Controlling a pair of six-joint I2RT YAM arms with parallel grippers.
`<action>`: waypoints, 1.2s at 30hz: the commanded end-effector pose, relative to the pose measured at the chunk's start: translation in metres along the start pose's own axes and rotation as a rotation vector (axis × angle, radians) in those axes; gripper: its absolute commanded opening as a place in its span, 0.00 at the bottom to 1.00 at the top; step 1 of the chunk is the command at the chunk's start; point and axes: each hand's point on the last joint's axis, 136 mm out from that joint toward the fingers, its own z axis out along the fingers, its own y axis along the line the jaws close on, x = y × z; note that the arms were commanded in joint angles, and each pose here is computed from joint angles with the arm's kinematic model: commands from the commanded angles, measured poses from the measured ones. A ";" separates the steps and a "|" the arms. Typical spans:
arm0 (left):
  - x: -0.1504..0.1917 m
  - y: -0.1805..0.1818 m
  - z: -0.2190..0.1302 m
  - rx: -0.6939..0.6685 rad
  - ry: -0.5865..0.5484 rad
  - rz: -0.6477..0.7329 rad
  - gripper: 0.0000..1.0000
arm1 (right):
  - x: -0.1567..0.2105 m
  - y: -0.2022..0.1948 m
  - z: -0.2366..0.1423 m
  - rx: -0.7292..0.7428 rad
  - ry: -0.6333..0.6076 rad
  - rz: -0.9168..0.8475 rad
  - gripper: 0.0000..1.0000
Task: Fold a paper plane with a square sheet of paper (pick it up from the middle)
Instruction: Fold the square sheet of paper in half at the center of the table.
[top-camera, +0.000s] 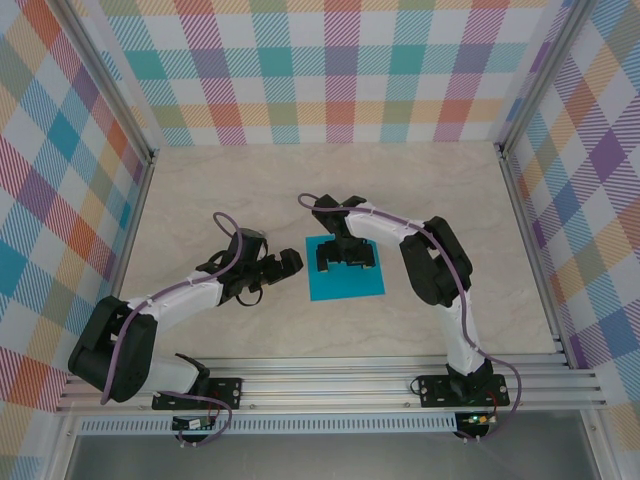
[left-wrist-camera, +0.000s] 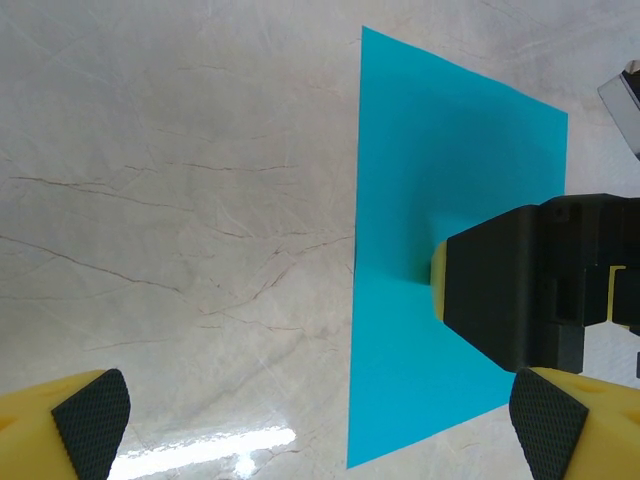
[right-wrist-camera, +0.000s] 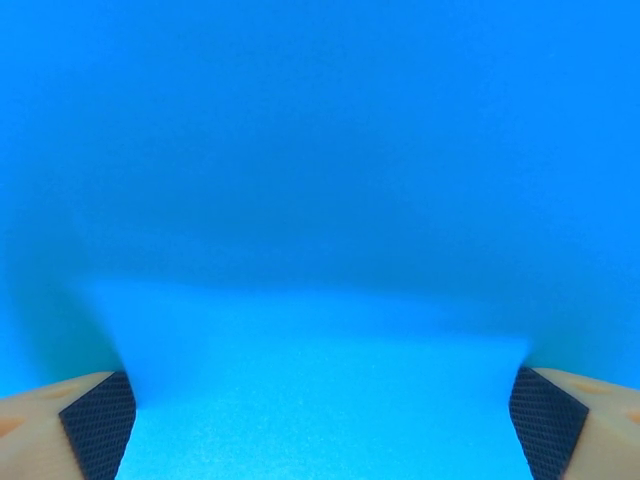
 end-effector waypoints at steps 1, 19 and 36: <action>0.003 -0.008 -0.005 0.022 0.008 0.027 1.00 | 0.020 -0.011 0.023 0.071 0.087 -0.009 0.99; 0.004 -0.008 -0.005 0.021 0.014 0.026 1.00 | 0.005 -0.004 0.010 0.073 0.063 -0.006 1.00; 0.005 -0.003 -0.005 0.002 0.011 0.027 1.00 | 0.004 0.001 0.007 0.034 0.045 -0.019 0.83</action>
